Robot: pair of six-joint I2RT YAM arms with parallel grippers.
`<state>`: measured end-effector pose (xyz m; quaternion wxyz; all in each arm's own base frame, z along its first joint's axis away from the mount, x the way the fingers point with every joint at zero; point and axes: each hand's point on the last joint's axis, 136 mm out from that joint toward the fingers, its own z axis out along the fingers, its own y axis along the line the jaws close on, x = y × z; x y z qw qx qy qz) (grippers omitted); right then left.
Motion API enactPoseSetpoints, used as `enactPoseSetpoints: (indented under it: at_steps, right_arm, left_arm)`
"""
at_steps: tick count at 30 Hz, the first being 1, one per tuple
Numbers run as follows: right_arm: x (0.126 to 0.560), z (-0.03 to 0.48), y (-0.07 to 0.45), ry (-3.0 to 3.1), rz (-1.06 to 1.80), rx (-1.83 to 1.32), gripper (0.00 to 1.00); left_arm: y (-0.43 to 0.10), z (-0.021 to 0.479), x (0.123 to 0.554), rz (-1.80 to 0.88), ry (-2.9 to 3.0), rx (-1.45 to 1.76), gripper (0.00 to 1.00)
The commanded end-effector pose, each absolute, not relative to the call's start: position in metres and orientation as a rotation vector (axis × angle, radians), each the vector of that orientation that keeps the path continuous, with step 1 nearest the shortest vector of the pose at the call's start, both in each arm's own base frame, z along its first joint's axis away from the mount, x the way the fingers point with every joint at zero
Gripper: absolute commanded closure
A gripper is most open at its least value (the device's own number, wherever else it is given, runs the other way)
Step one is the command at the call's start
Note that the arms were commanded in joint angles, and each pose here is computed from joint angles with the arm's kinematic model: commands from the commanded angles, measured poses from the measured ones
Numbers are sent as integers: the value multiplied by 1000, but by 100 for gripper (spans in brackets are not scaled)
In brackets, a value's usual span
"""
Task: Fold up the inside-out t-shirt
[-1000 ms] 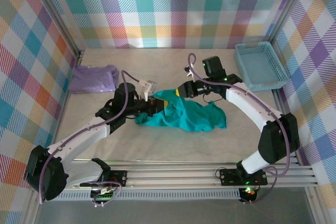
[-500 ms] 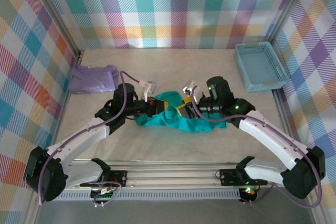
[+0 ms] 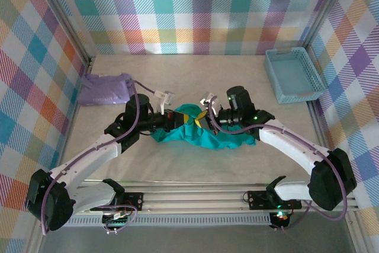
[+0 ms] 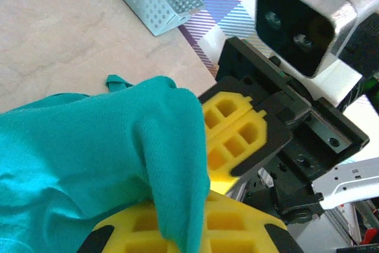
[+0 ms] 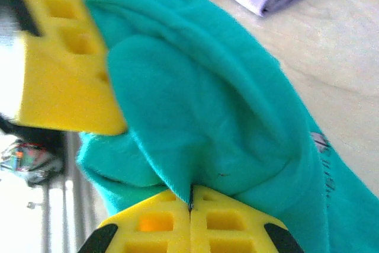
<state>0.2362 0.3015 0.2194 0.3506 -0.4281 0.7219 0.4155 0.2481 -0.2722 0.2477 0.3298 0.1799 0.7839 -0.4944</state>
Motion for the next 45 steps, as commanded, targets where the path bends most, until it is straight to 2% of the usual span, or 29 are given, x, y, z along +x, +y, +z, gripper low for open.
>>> enactPoseSetpoints:
  at_steps: [1,3,8,12,16,21,24,29,38,45]
  right_arm:
    - [208,257,313,1673,1362,-1176,100]
    - [205,261,315,1651,1430,-1180,100]
    - [209,264,316,1650,1485,-1140,100]
    - [214,262,318,1670,1495,-1117,100]
    - [220,257,318,1704,1470,-1092,100]
    - [226,252,319,1737,1446,-1071,100]
    - [228,251,319,1748,1436,-1065,100]
    - [229,249,317,1761,1414,-1058,100]
    - [227,250,314,1764,1385,-1065,100]
    - [227,250,313,1764,1374,-1065,100]
  left_arm:
    - [-270,254,248,-1328,2031,447,98]
    - [-267,253,250,-1303,2039,431,92]
    - [-246,244,259,-1122,2101,353,65]
    - [-227,237,262,-971,2155,299,49]
    - [-207,232,255,-847,2214,256,40]
    - [-200,239,236,-805,2240,286,36]
    - [-215,244,222,-872,2245,354,39]
    - [-246,249,211,-1045,2258,443,52]
    - [-261,235,227,-1036,2301,457,56]
    - [-264,229,239,-1005,2295,442,69]
